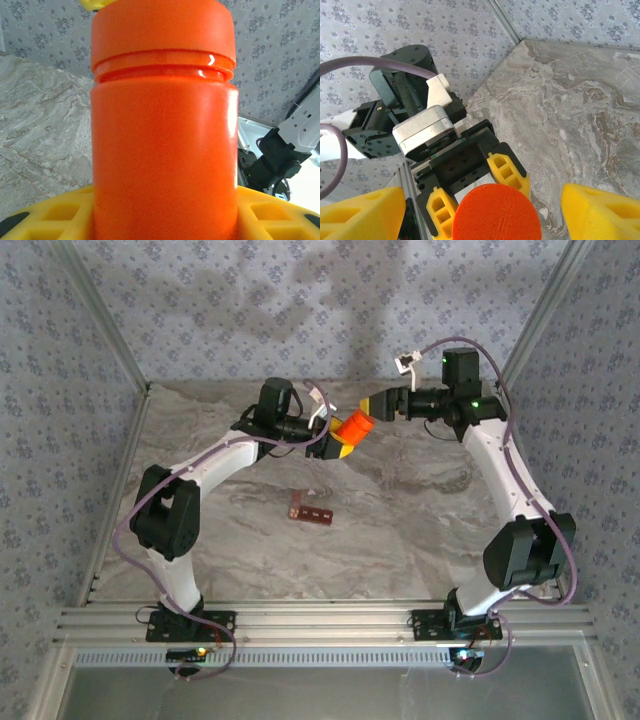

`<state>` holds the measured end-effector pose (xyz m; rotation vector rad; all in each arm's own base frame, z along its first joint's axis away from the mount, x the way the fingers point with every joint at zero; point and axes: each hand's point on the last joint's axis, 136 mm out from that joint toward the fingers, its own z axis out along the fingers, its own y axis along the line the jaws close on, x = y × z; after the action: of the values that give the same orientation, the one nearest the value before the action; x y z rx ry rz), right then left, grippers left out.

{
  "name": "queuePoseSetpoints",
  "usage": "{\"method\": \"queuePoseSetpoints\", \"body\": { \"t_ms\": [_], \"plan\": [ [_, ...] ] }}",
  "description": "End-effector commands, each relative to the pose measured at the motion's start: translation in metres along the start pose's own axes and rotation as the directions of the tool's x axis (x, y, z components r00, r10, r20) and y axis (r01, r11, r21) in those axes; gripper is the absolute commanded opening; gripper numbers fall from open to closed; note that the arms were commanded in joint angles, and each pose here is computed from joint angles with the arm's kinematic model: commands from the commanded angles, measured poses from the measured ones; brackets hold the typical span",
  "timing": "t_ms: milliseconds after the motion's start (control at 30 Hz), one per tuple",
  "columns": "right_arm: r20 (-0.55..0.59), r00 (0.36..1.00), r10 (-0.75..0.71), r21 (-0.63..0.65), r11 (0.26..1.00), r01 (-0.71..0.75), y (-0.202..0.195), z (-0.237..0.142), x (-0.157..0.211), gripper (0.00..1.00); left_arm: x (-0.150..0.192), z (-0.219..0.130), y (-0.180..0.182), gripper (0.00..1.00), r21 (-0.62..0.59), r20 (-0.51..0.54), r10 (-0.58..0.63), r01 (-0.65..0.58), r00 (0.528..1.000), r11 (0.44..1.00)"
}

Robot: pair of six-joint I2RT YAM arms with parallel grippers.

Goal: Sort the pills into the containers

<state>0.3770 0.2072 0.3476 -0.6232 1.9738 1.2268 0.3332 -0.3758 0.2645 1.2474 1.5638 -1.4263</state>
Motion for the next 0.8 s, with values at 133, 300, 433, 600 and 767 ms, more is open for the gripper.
{"method": "queuePoseSetpoints", "body": {
  "t_ms": [133,300,433,600,767],
  "plan": [
    [-0.068,0.998,-0.01,-0.01,1.0,0.009,0.001,0.013,0.015,0.82,-0.022,-0.001,-0.018,0.0,0.056,0.023,0.054,-0.055,0.998,0.997],
    [-0.085,0.996,-0.004,-0.008,1.0,0.004,0.001,0.017,0.021,0.78,-0.022,-0.001,-0.019,0.0,0.057,0.022,0.054,-0.055,0.998,0.997],
    [-0.09,0.996,0.004,-0.005,1.0,-0.005,0.0,0.018,0.024,0.63,-0.023,-0.001,-0.019,0.0,0.055,0.024,0.057,-0.059,0.998,0.997],
    [-0.102,0.995,0.018,0.012,1.0,-0.017,-0.003,0.022,0.031,0.44,-0.025,-0.001,-0.018,0.0,0.052,0.027,0.057,-0.059,0.998,0.997],
    [-0.102,0.992,0.073,0.063,0.996,-0.067,-0.013,0.03,0.044,0.38,-0.027,-0.001,-0.014,0.0,0.013,0.033,0.065,-0.065,0.997,0.998]
  ]
}}
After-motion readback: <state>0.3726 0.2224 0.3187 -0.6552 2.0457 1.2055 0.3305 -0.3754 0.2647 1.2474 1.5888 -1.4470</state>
